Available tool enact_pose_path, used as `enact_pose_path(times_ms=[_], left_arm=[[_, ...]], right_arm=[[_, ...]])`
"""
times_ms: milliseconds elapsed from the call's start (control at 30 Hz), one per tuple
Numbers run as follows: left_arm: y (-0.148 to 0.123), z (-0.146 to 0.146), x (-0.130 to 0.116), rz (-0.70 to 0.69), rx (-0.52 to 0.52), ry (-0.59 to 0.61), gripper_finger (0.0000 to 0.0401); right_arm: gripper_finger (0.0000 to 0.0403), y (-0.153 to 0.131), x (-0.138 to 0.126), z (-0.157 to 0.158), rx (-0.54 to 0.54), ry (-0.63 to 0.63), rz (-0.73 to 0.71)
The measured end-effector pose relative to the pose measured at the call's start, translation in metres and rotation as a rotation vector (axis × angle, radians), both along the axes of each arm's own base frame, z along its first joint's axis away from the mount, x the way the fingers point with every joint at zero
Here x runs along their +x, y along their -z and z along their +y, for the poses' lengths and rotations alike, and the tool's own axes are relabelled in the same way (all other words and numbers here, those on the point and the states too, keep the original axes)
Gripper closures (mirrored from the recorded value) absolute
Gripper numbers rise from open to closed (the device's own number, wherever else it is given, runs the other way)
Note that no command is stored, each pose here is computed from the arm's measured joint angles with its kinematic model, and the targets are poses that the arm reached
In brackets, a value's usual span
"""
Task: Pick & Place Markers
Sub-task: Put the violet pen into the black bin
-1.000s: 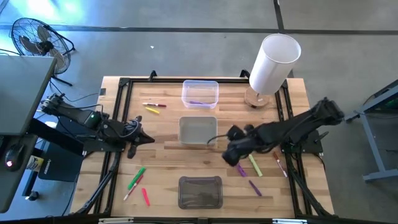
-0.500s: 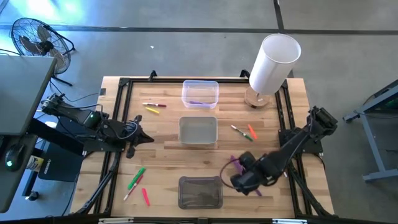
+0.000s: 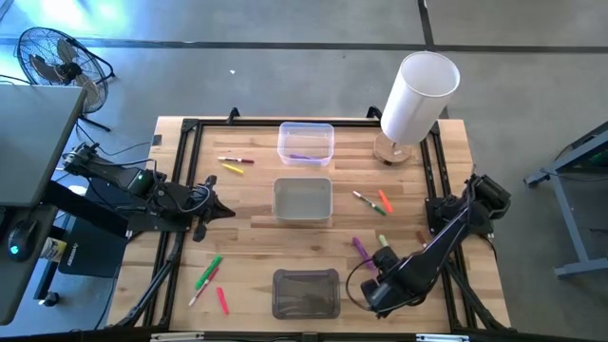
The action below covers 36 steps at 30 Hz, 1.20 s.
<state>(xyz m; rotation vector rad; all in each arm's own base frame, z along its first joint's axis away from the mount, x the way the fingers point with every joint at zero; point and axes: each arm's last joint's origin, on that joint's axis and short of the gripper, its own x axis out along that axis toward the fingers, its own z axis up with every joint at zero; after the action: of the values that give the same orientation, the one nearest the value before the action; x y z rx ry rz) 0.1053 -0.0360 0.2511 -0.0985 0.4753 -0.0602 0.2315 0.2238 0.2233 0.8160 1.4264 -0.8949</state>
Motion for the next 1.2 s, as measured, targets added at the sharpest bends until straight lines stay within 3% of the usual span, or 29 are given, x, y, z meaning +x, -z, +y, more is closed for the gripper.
enact_pose_path(times_ms=[167, 333, 500, 633, 933, 1067, 1200], left_arm=[[0.000, 0.000, 0.000, 0.000, 0.000, 0.000, 0.0401], [0.000, 0.000, 0.000, 0.001, -0.010, -0.005, 0.0401], [0.000, 0.000, 0.000, 0.001, -0.019, -0.009, 0.0401], [0.000, 0.000, 0.000, 0.002, -0.039, -0.018, 0.0401], [0.000, -0.001, 0.000, 0.009, -0.064, -0.005, 0.0401], [0.000, -0.001, 0.000, 0.011, -0.083, -0.015, 0.0401], [0.000, -0.001, 0.000, 0.011, -0.084, -0.015, 0.0401]], right_arm=[[0.0271, 0.015, 0.004, 0.006, 0.000, 0.001, 0.051], [0.0273, 0.033, 0.006, 0.009, -0.011, 0.002, 0.074], [0.0276, 0.059, 0.007, 0.009, 0.054, 0.003, 0.011], [0.0276, 0.076, 0.000, 0.004, 0.089, 0.029, 0.056], [0.0278, 0.090, -0.007, 0.001, 0.140, 0.027, 0.073], [0.0300, 0.094, -0.007, 0.001, 0.156, 0.025, 0.057], [0.0356, 0.098, -0.007, 0.002, 0.177, 0.026, 0.035]])
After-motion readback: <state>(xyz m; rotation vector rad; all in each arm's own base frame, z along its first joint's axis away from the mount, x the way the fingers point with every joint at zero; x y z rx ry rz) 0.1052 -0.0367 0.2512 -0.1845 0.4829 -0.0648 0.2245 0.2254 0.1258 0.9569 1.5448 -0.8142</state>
